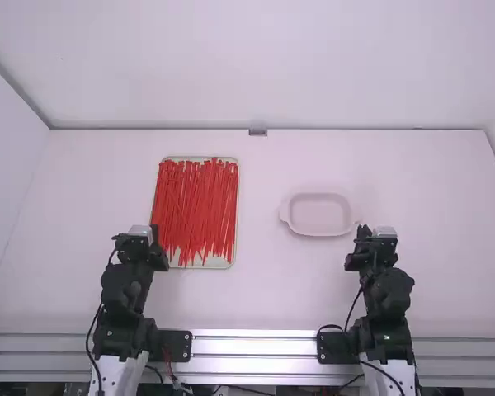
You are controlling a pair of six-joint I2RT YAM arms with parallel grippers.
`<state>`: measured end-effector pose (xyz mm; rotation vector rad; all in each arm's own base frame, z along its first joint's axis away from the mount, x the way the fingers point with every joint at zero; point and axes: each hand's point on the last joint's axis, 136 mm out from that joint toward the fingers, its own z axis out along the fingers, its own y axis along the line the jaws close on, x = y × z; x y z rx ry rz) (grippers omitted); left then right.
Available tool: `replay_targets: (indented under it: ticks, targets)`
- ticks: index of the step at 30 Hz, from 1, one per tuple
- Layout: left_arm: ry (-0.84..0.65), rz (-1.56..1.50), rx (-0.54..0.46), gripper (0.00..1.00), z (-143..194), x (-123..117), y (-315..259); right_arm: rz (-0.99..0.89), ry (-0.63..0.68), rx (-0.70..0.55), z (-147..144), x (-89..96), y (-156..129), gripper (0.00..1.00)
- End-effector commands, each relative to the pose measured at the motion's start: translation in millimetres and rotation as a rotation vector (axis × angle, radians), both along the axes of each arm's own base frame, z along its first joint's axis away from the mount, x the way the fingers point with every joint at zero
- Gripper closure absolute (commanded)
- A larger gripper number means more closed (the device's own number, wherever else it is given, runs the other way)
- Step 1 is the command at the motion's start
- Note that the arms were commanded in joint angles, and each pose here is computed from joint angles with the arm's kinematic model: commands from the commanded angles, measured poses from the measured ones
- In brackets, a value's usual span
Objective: Fasten the cable tie
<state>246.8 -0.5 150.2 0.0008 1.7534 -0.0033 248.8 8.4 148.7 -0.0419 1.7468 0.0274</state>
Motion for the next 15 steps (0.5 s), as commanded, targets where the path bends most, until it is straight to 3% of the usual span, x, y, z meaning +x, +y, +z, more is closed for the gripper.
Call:
replay_targets:
  ticks: [1, 15]
  targets:
    - [-0.010, -0.015, -0.004, 0.87, 18.4, 1.2, -3.5, 0.005, -0.017, 0.000, 22.9, 2.1, 1.6, 0.87]
    - [0.203, -0.038, -0.040, 0.63, 25.8, 19.5, -12.1, 0.056, 0.164, 0.010, 37.3, 26.7, 16.9, 0.63]
